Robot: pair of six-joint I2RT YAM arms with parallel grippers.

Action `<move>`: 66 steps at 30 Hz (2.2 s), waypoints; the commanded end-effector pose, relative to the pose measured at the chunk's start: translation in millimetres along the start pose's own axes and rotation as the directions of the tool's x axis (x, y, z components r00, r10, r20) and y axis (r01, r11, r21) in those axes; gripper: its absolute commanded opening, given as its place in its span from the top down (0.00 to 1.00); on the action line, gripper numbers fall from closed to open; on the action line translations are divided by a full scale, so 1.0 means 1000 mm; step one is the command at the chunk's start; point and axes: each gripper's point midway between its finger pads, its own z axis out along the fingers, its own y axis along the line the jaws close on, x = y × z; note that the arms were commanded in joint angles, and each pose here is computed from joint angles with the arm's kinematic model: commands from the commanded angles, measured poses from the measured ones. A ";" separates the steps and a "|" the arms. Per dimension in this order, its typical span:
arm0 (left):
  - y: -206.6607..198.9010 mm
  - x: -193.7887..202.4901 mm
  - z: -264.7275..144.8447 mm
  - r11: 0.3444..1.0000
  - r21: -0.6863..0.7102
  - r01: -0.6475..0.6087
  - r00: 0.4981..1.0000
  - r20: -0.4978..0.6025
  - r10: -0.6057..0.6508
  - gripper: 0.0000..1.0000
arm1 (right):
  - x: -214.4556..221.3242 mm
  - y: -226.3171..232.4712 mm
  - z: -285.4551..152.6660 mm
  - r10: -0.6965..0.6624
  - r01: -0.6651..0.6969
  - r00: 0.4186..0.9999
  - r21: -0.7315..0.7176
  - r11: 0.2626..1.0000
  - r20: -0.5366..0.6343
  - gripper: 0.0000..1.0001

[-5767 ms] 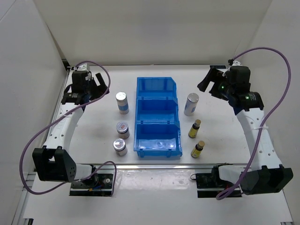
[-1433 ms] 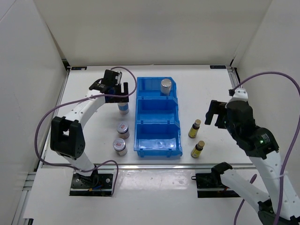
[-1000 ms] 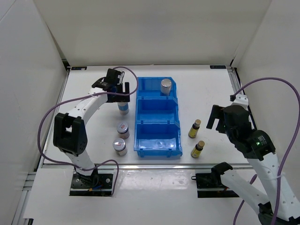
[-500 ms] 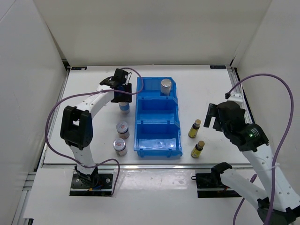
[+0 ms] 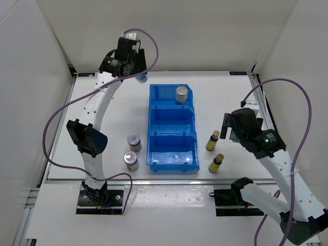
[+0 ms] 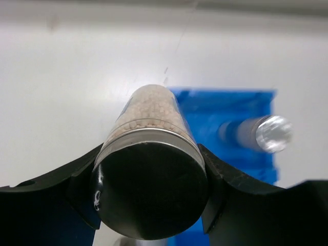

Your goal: Organize the condiment bottles

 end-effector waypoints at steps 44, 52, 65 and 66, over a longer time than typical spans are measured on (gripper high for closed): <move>-0.084 0.087 0.105 0.993 0.088 -0.077 0.971 -0.221 0.095 0.00 | 0.018 0.016 0.029 -0.073 0.075 0.987 0.009 0.997 -0.142 0.00; -0.034 0.023 0.013 0.997 -0.050 -0.053 0.997 -0.057 0.051 0.00 | 0.015 0.014 0.025 -0.070 0.072 0.989 0.014 0.997 -0.131 0.00; 0.081 0.111 -0.082 0.968 -0.231 -0.099 0.995 -0.004 0.101 0.00 | 0.020 0.043 0.034 -0.106 0.088 0.971 -0.093 0.992 -0.213 0.16; 0.087 0.111 -0.086 0.967 -0.236 -0.099 0.995 0.002 0.102 0.00 | 0.022 0.044 0.036 -0.110 0.090 0.968 -0.098 0.991 -0.225 0.16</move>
